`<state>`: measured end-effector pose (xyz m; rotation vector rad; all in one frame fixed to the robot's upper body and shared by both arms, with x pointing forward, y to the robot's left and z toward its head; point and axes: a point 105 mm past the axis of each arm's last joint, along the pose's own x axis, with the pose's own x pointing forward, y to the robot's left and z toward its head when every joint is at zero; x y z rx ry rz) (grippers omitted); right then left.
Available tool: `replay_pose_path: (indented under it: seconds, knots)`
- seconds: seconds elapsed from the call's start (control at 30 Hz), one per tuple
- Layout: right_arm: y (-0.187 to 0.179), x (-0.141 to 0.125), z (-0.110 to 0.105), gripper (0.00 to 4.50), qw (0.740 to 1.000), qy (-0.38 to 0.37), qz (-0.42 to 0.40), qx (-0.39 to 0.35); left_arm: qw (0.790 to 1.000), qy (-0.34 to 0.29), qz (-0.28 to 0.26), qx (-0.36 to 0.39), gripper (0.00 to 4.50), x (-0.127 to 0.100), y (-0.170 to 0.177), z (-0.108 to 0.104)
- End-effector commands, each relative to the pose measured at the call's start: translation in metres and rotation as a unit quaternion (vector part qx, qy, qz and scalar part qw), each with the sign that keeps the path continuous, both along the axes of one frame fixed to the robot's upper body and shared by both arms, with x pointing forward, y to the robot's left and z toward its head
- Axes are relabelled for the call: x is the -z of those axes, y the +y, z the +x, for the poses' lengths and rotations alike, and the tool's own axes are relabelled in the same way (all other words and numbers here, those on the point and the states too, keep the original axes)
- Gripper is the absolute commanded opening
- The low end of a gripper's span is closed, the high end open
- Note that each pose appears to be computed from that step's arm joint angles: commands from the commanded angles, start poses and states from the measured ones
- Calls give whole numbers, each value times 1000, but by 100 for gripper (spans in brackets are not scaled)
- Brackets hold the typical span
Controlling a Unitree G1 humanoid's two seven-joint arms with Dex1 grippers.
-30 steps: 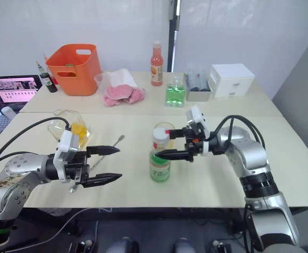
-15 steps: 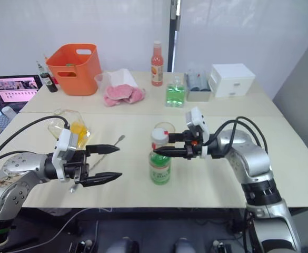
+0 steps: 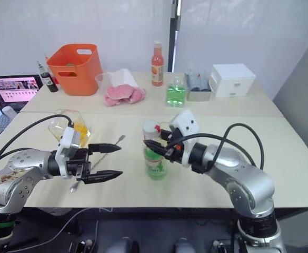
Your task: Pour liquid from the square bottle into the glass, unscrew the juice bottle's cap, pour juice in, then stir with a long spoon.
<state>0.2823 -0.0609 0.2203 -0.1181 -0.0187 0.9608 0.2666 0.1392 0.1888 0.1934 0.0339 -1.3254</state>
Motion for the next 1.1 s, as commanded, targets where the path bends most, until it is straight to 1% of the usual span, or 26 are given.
replay_pose_path:
  seconds: [0.03, 0.2, 0.37, 0.43, 0.47, 0.5, 0.63, 0.77, 0.87, 0.93, 1.1]
  knots:
    - [3, -13, -8, 146, 1000, -27, 10, 13, 1000, -23, 0, 13, 450, -9, -2, 0]
    - [4, -6, -10, 146, 999, -17, 16, 29, 1000, -24, 2, 17, 450, -9, -1, 0]
    - [4, 4, -13, 146, 999, -11, 21, 22, 1000, -24, 2, 17, 450, -9, -2, 2]
    - [3, 7, -14, 247, 999, -10, 25, 20, 1000, -24, 2, 17, 450, -9, -2, 2]
    - [2, 8, -14, 278, 999, -11, 26, 19, 1000, -24, 2, 17, 450, -9, -2, 2]
    - [1, 8, -14, 320, 999, -10, 28, 16, 1000, -24, 2, 17, 450, -9, -2, 2]
    - [-6, 6, -13, 448, 999, -10, 32, 4, 1000, -24, 3, 17, 450, -9, -2, 1]
    - [-24, 1, -6, 448, 999, -12, 22, -48, 1000, -26, 2, 16, 450, -9, -2, 1]
    - [-31, -2, -2, 448, 994, -12, 8, -109, 1000, -27, 2, 15, 450, -9, -2, 1]
    - [-33, -5, 3, 448, 988, -12, -5, -155, 1000, -27, 2, 16, 450, -9, -1, 0]
    - [-29, -5, 14, 448, 972, -6, -32, -232, 999, -29, 3, 13, 450, -9, -1, -1]
